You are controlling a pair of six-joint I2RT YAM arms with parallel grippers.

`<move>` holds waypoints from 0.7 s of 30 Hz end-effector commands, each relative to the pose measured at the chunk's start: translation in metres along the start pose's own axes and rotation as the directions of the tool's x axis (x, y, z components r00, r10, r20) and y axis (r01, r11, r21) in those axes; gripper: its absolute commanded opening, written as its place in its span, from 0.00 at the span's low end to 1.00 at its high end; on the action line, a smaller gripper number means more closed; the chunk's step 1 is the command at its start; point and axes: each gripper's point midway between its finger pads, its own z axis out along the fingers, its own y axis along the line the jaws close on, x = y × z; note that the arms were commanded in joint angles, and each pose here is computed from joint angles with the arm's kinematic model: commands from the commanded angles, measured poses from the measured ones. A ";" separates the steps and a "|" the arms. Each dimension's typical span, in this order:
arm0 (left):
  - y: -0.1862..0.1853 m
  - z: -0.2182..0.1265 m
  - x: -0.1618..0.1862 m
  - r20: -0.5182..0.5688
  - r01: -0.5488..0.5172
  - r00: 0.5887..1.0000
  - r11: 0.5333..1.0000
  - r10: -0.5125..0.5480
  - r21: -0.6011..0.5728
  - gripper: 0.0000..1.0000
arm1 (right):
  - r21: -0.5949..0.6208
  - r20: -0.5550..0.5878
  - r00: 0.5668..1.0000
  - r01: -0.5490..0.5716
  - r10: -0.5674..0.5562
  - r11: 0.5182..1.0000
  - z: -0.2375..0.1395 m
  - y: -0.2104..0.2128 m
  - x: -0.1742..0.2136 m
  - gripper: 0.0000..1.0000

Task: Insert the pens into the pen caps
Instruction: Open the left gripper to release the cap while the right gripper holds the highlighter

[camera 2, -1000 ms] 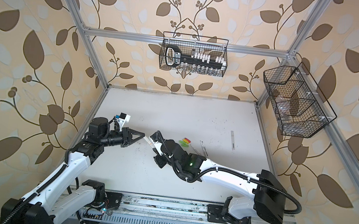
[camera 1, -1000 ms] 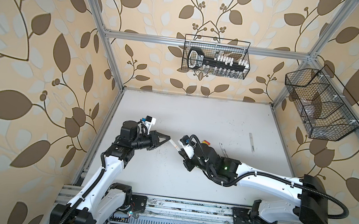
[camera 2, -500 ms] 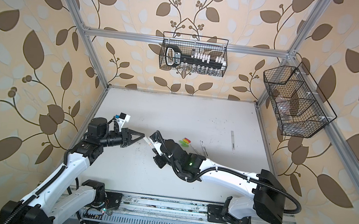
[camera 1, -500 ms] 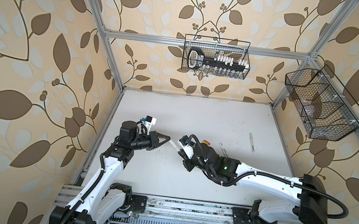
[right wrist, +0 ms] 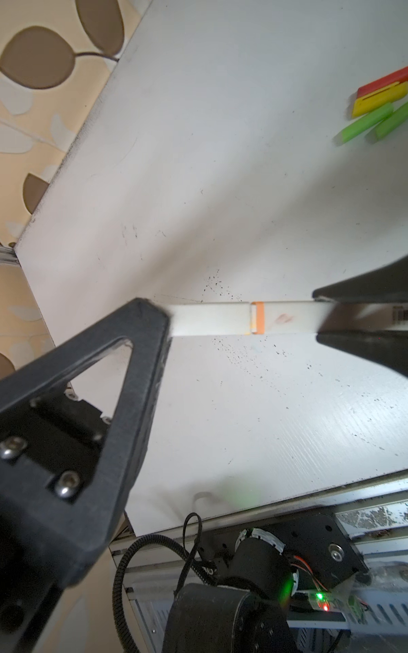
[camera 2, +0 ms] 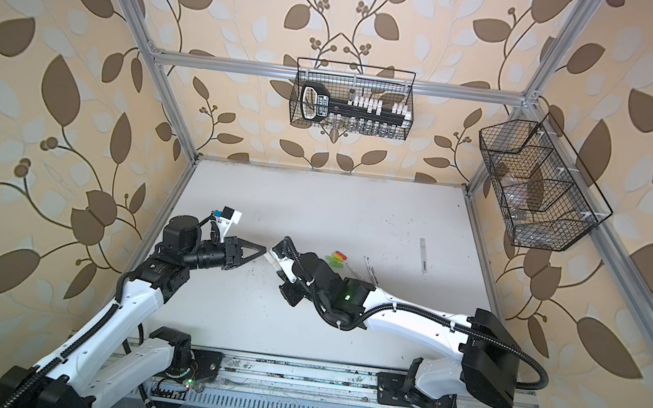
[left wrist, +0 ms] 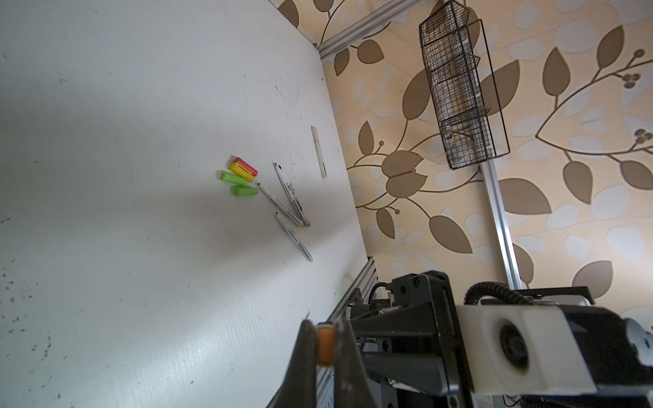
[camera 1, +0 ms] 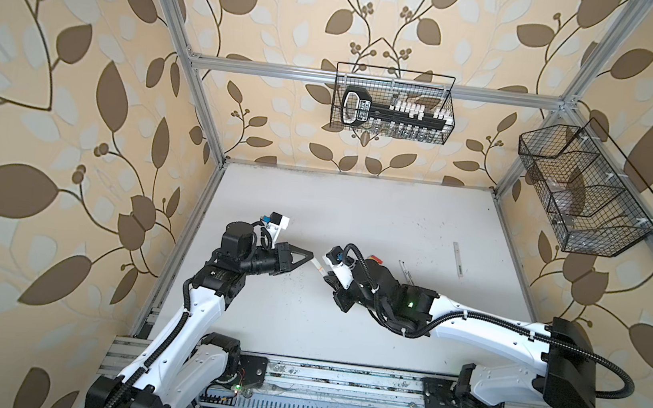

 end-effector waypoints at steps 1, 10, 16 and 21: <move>-0.016 0.004 0.017 -0.086 -0.023 0.996 0.997 0.029 0.072 0.00 | -0.015 0.105 0.994 0.000 0.001 1.000 -0.009 0.002 -0.035 0.10; -0.009 0.007 0.014 -0.084 -0.002 0.996 1.000 0.005 0.031 0.31 | -0.015 0.105 0.994 0.004 -0.002 1.000 -0.008 0.002 -0.036 0.10; -0.008 0.007 0.012 -0.072 -0.005 0.997 1.000 0.007 0.022 0.39 | -0.022 0.101 0.995 0.006 -0.004 1.000 -0.006 0.005 -0.038 0.10; -0.005 0.008 0.013 -0.077 0.003 0.997 1.000 -0.002 0.018 0.24 | -0.005 0.107 0.994 0.009 -0.009 1.000 -0.004 0.006 -0.043 0.10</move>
